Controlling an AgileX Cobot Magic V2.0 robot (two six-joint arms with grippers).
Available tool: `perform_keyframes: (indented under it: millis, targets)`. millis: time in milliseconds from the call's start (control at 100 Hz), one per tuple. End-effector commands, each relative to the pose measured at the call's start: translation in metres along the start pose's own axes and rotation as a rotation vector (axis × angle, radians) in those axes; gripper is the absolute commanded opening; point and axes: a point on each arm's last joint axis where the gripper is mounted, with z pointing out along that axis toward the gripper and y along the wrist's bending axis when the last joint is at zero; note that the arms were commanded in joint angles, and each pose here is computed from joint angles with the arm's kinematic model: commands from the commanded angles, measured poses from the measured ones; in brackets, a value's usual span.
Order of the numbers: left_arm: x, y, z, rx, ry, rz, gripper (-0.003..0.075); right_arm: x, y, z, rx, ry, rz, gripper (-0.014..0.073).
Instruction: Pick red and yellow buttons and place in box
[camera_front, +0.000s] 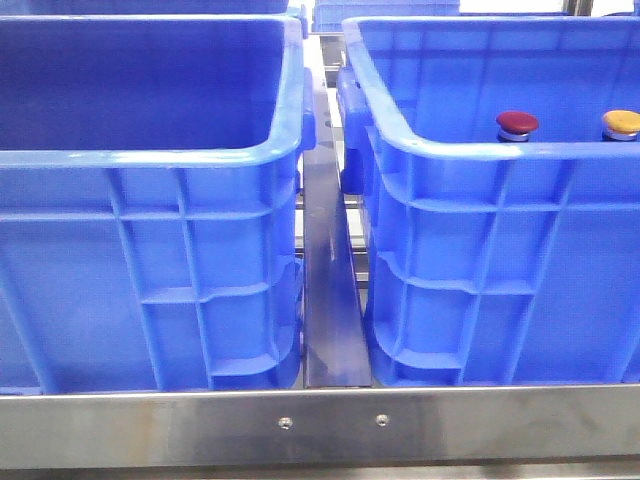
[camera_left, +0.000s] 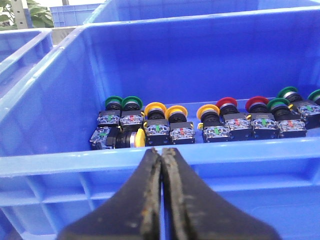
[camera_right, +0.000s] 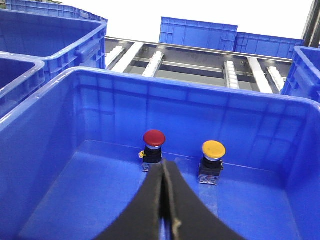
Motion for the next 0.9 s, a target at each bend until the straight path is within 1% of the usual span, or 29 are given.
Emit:
perform_keyframes:
  millis: [0,480,560,580,590,640,650,660,710,720,730,780,790,800,890]
  targets:
    - [0.006,0.0,-0.001,-0.003,-0.074,-0.015,-0.0019,-0.009,-0.002,0.0,0.017,-0.029,0.017,-0.0067]
    - [0.006,0.0,-0.001,-0.003,-0.074,-0.015,-0.0019,-0.01,-0.001,0.0,0.003,-0.037,0.016,-0.0067]
    - [0.006,0.0,-0.001,-0.003,-0.074,-0.015,-0.0019,-0.009,-0.008,-0.001,0.079,-0.028,-0.03,-0.0067]
    - [0.006,0.0,-0.001,-0.003,-0.074,-0.015,-0.0019,-0.009,-0.009,-0.001,0.09,-0.029,-0.01,-0.0067]
    - [0.006,0.0,-0.001,-0.003,-0.074,-0.015,-0.0019,-0.009,-0.009,-0.001,0.095,-0.022,-0.027,-0.0067]
    - [0.006,0.0,-0.001,-0.003,-0.074,-0.015,-0.0019,-0.008,-0.012,-0.004,0.126,-0.014,-0.032,-0.0067]
    - [0.006,0.0,-0.001,-0.003,-0.074,-0.015,-0.0019,-0.008,-0.012,-0.004,0.129,-0.019,0.003,-0.0067]
    - [0.006,0.0,-0.001,-0.003,-0.074,-0.015,-0.0019,-0.008,-0.012,-0.005,0.135,-0.01,-0.037,-0.0067]
    - [0.006,0.0,-0.001,-0.003,-0.074,-0.015,-0.0019,-0.007,-0.014,-0.009,0.158,-0.01,-0.04,-0.0067]
    - [0.006,0.0,-0.001,-0.003,-0.074,-0.015,-0.0019,-0.008,-0.014,-0.01,0.162,-0.021,0.003,-0.0067]
    - [0.006,0.0,-0.001,-0.003,-0.074,-0.015,-0.0019,-0.007,-0.014,-0.011,0.17,-0.016,-0.036,-0.0067]
    - [0.006,0.0,-0.001,-0.003,-0.074,-0.015,-0.0019,-0.009,-0.016,-0.016,0.193,-0.044,-0.023,-0.0067]
    - [0.006,0.0,-0.001,-0.003,-0.074,-0.015,-0.0019,-0.009,-0.016,-0.017,0.193,-0.057,0.008,-0.0067]
    - [0.006,0.0,-0.001,-0.003,-0.074,-0.015,-0.0019,-0.009,-0.016,-0.017,0.198,-0.06,-0.023,-0.0067]
    - [0.006,0.0,-0.001,-0.003,-0.074,-0.015,-0.0019,-0.005,-0.013,-0.023,0.182,-0.168,-0.012,-0.0067]
